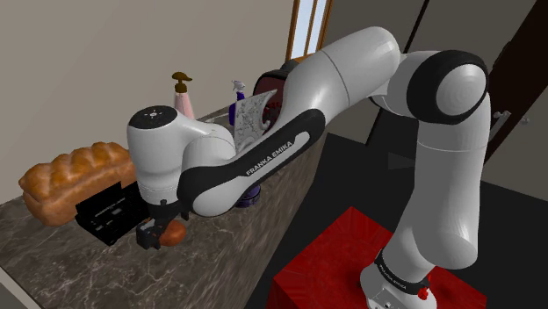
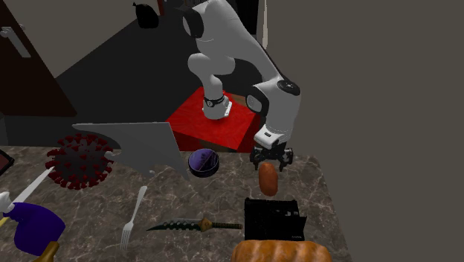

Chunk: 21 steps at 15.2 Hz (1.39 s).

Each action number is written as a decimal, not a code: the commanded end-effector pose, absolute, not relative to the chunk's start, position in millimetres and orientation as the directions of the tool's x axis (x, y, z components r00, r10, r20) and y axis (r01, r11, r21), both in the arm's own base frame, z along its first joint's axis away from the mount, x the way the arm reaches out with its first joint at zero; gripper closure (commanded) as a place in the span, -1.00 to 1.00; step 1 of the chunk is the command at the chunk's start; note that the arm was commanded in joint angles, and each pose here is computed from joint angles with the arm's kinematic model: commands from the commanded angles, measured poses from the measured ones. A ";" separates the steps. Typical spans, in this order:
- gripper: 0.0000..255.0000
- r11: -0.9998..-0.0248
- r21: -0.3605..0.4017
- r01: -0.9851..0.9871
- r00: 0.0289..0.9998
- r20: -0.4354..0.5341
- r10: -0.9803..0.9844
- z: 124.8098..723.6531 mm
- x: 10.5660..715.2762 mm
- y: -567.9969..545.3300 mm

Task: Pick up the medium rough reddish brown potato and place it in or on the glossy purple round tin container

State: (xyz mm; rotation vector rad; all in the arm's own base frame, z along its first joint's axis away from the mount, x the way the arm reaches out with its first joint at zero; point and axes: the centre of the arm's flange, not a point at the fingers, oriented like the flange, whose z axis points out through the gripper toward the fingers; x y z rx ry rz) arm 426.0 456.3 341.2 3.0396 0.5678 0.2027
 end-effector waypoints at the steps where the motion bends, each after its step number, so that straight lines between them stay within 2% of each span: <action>1: -1.00 -0.932 0.066 0.357 0.924 0.121 0.362 341.2 426.0 456.3; 2: -1.00 -0.932 0.066 0.357 0.924 0.120 0.362 341.2 426.0 456.3; 3: 1.00 -0.932 0.066 0.357 0.924 0.120 0.362 341.2 426.0 456.3; 12: 1.00 -0.932 0.066 0.357 0.924 0.121 0.362 341.2 426.0 456.3; 21: 1.00 -0.932 0.066 0.357 0.924 0.121 0.362 388.7 426.0 456.3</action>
